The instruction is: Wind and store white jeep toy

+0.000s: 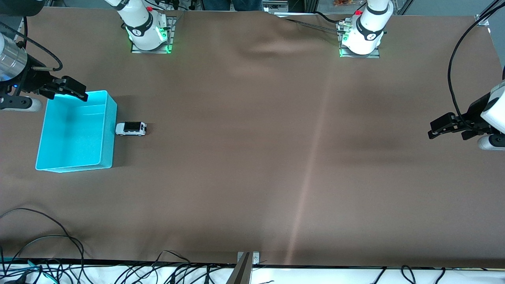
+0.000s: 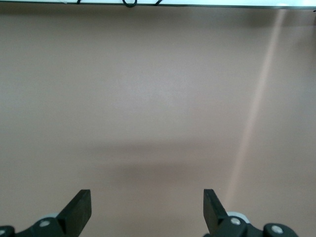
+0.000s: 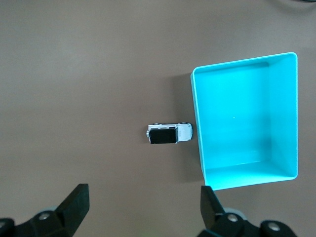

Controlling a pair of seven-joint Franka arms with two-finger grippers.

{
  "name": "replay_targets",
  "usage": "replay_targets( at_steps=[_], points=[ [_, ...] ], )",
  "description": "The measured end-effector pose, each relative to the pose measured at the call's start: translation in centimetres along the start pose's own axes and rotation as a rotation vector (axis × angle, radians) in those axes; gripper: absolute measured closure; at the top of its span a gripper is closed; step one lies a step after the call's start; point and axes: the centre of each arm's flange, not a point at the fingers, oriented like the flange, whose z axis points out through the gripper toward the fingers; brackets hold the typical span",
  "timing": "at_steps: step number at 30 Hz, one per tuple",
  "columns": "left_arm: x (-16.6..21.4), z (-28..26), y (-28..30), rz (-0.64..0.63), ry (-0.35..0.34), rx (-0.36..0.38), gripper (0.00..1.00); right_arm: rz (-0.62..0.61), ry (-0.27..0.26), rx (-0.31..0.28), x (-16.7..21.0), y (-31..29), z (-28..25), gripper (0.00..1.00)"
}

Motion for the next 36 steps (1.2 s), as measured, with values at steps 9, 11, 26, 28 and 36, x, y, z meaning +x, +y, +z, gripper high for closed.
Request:
replay_targets(
  at_steps=[9,11,26,28,36],
  points=[
    [0.0,0.1,-0.8,-0.013,-0.003,0.002,0.00,0.009,-0.005,0.000,0.2,0.4,0.3,0.00],
    [0.0,0.1,-0.8,-0.014,-0.003,0.002,0.00,0.012,-0.008,-0.001,0.3,0.5,0.5,0.00],
    [0.0,0.1,-0.7,-0.012,-0.006,0.001,0.00,0.014,0.001,0.000,1.8,0.2,5.2,0.00],
    [-0.1,0.1,-0.7,-0.012,-0.008,0.001,0.00,0.012,0.001,0.000,1.9,0.1,6.5,0.00],
    [-0.1,0.2,-0.7,-0.011,-0.011,0.001,0.00,0.011,-0.023,-0.003,1.6,0.0,12.0,0.00]
  ],
)
